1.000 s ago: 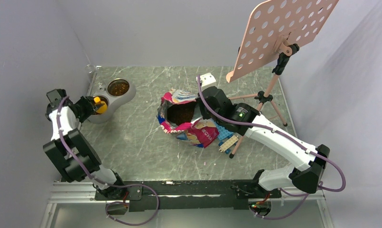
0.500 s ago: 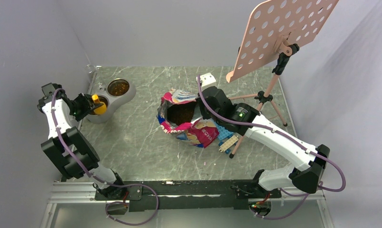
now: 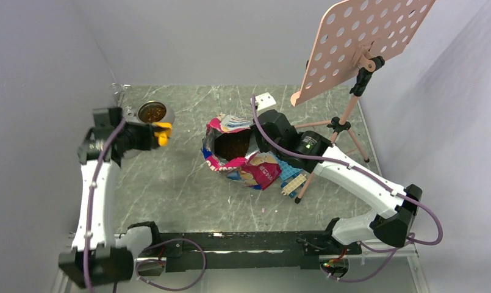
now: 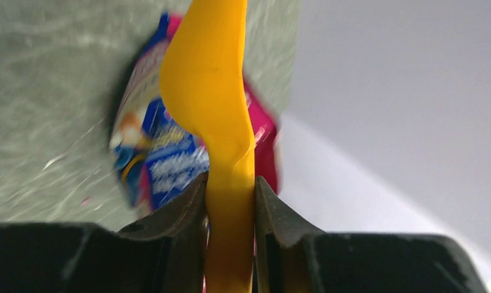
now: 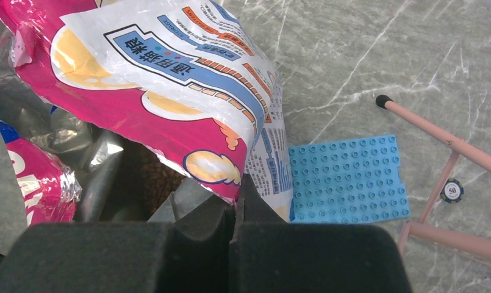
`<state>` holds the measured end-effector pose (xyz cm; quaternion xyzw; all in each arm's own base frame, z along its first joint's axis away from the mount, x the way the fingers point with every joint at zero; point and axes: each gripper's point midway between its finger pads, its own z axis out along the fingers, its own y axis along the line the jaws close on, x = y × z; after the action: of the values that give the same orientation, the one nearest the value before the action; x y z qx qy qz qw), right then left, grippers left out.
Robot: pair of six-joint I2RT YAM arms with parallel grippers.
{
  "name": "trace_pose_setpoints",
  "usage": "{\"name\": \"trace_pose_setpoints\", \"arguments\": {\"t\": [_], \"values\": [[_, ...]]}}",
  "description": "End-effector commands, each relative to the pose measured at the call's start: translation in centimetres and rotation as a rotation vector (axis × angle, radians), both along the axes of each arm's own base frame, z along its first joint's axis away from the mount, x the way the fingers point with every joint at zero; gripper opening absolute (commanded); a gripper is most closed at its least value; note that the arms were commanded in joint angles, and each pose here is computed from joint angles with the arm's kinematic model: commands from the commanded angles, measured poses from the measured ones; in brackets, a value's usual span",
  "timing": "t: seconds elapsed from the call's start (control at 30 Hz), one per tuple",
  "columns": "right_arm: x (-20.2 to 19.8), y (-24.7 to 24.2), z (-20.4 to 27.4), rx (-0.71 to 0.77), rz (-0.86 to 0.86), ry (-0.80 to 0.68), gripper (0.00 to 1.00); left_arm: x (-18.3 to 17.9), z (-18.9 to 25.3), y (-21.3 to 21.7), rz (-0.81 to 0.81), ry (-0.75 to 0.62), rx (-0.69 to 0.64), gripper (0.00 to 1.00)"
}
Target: Serve the pet food
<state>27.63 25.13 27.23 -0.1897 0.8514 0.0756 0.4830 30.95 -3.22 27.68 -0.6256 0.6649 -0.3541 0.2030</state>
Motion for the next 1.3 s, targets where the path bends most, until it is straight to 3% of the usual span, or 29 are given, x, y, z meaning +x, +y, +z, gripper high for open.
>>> {"name": "trace_pose_setpoints", "arguments": {"t": [0.0, 0.1, 0.23, 0.53, 0.67, 0.83, 0.97, 1.27], "values": [[0.4, -0.1, 3.1, 0.043, -0.012, -0.061, 0.0, -4.8, -1.7, -6.2, -0.268, -0.129, 0.078, 0.0], [0.3, -0.1, 2.8, 0.042, -0.013, -0.054, 0.0, -7.9, 0.9, -9.2, -0.43, -0.327, 0.199, 0.0], [0.4, 0.1, 2.6, 0.04, -0.012, -0.048, 0.0, -13.0, 2.6, -10.5, -0.551, -0.365, 0.31, 0.0], [1.3, 1.1, 3.1, 0.017, -0.002, -0.053, 0.0, -18.7, 7.1, -17.2, -0.902, -0.549, 0.072, 0.0], [1.2, 1.7, 3.9, 0.023, 0.012, -0.057, 0.0, -19.4, 6.4, -17.9, -0.96, -0.417, 0.158, 0.0], [-0.6, 3.3, 5.2, 0.022, 0.126, -0.114, 0.0, -17.4, 5.0, -21.4, -0.869, -0.344, -0.071, 0.0], [-3.2, 5.2, 6.5, 0.016, 0.242, -0.18, 0.0, -15.0, 2.9, -21.9, -0.699, -0.244, -0.156, 0.0], [-4.9, 6.5, 6.7, -0.004, 0.273, -0.219, 0.0, -15.0, -2.8, -21.6, -0.422, 0.256, -0.28, 0.0]]}}
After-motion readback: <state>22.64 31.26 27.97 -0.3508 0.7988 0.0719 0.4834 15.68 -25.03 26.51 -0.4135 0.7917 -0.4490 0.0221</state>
